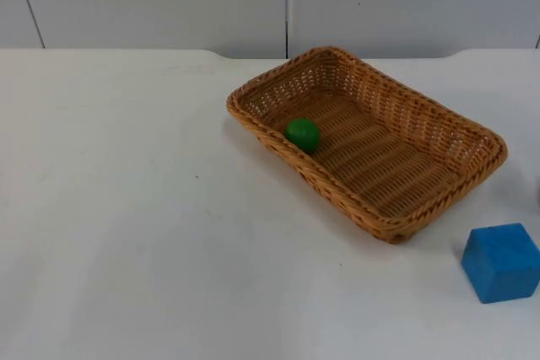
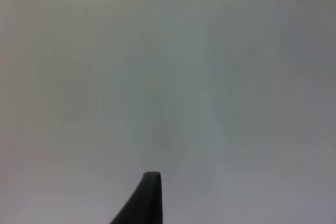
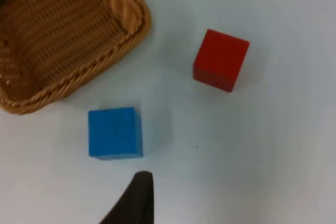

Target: Place all geometric objects except the red cube into the basket.

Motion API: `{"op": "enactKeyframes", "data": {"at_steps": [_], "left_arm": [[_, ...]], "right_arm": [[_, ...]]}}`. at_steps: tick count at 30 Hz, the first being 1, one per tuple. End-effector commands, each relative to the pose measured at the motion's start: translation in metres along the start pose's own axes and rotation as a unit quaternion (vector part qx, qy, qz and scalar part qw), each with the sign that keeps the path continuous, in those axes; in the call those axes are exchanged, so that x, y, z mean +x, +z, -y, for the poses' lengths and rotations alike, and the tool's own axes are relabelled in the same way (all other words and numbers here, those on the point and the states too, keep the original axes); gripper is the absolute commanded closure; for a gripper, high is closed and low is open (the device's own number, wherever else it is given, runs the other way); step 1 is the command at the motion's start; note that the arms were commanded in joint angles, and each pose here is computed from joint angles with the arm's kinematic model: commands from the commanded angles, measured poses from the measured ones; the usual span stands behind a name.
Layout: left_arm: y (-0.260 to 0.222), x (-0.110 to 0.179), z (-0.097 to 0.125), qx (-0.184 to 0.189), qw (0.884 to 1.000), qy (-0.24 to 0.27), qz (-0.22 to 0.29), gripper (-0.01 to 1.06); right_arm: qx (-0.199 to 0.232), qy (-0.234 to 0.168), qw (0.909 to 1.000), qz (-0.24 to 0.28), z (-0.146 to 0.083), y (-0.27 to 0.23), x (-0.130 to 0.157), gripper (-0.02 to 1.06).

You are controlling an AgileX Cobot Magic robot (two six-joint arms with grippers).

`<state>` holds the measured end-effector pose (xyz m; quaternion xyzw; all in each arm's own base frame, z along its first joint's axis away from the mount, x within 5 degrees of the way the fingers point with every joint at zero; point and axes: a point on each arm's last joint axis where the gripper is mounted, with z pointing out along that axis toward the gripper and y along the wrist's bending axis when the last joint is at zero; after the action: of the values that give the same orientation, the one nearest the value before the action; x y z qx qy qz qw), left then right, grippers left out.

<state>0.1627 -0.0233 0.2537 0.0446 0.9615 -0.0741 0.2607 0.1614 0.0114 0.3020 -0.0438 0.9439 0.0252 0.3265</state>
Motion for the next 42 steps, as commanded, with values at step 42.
{"op": "enactKeyframes", "data": {"at_steps": [42], "left_arm": [[-0.001, 0.0, 0.001, 0.006, 1.0, -0.009, 0.004, 0.0]], "right_arm": [[-0.032, -0.101, 0.9841, -0.143, -0.112, 0.226, 0.032, 0.19]]}}
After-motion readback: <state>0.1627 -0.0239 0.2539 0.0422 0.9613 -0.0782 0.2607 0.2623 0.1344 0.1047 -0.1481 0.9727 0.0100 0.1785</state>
